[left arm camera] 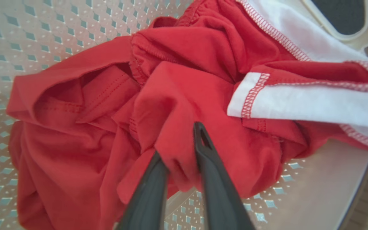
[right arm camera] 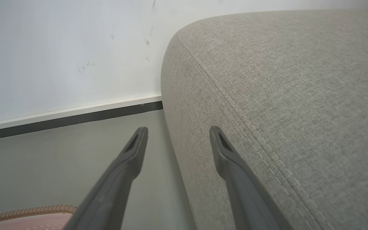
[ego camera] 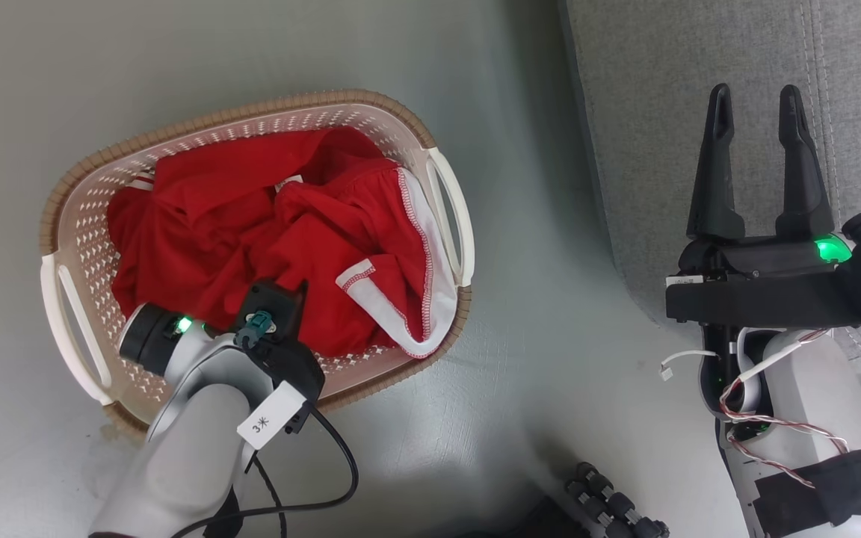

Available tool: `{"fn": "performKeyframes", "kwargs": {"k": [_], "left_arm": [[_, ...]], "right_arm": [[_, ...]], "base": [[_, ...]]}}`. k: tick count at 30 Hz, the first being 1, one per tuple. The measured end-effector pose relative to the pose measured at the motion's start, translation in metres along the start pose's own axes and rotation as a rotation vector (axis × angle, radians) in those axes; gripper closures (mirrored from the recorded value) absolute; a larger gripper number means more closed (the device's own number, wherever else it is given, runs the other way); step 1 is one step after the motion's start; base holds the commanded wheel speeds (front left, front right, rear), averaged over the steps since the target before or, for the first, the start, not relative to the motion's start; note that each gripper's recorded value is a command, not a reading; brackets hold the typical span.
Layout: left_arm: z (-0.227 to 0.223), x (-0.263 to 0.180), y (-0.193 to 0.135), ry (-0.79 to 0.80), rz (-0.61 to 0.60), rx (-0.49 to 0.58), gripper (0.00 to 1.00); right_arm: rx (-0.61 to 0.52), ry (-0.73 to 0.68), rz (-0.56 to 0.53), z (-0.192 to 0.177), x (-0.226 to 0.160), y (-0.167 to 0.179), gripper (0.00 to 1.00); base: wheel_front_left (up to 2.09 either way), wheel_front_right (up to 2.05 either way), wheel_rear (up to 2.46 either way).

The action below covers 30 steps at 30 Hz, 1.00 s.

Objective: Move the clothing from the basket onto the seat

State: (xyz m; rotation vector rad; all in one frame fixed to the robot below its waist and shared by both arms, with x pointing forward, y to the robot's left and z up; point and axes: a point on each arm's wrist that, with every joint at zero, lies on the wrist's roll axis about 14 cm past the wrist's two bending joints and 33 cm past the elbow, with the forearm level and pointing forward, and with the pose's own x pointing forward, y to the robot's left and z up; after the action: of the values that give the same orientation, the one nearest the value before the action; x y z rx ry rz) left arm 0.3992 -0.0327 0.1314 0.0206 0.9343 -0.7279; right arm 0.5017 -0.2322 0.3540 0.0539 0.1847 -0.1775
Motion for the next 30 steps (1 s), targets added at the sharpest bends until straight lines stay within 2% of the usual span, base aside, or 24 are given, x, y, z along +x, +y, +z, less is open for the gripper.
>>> {"fn": "performKeyframes", "kwargs": {"k": [2,3,4,16,30], "left_arm": [[0.003,0.001,-0.002,-0.012,-0.012,0.006,0.92],[0.006,0.001,-0.003,-0.023,-0.014,0.009,0.92],[0.009,0.001,-0.004,-0.032,-0.017,0.012,1.0],[0.051,-0.018,-0.005,-0.182,-0.016,0.018,1.0],[0.128,-0.073,0.007,-0.388,0.059,0.057,1.0]], "right_arm": [[-0.001,0.003,-0.003,-0.001,-0.001,-0.001,0.0],[-0.002,0.006,-0.005,-0.001,-0.001,-0.002,0.0],[-0.002,0.007,-0.007,-0.001,-0.001,-0.002,0.0],[0.016,-0.011,-0.016,0.012,-0.004,-0.003,0.0],[0.044,-0.1,0.013,0.058,-0.011,0.007,0.0]], "base": [[0.0,0.0,0.0],[0.0,0.0,0.0],[0.0,0.0,0.0],[0.0,0.0,0.0],[0.0,0.0,0.0]]}}
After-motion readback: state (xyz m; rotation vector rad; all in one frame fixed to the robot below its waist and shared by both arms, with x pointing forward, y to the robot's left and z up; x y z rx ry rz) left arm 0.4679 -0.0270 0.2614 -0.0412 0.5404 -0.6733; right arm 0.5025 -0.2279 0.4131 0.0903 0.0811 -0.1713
